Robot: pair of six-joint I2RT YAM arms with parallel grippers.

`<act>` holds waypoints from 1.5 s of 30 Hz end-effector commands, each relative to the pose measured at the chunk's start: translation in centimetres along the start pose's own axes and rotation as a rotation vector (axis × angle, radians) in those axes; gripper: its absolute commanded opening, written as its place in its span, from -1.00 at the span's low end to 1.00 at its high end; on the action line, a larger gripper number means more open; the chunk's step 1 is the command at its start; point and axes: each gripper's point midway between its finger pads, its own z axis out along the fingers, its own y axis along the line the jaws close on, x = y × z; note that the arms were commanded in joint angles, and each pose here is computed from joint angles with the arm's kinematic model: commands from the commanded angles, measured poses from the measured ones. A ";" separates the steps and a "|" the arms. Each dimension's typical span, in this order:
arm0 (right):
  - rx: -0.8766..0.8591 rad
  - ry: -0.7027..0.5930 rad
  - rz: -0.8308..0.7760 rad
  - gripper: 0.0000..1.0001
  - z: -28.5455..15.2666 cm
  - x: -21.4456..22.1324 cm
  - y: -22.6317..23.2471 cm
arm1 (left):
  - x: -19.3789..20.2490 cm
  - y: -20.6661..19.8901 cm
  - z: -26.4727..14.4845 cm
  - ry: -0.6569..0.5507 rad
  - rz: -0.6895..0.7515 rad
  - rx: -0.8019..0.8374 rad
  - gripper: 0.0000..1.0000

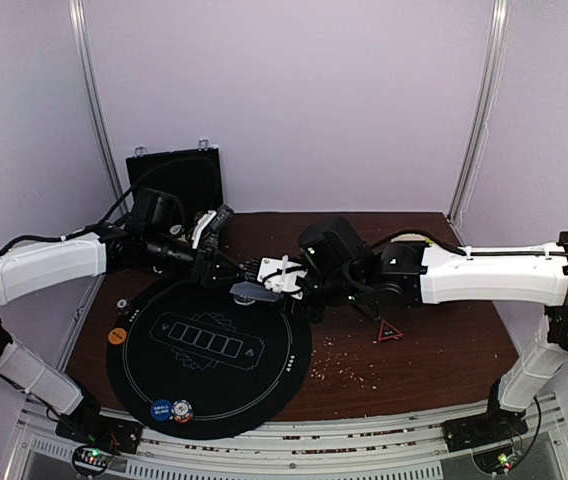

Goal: Distribute texas hold em gaming equipment
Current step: Pick up the poker card from the face-down deck piles.

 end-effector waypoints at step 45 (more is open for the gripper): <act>0.095 -0.006 0.035 -0.02 -0.9 1.2 -2.0 | -3.7 -3.5 -3.6 -0.140 0.056 0.140 -1.00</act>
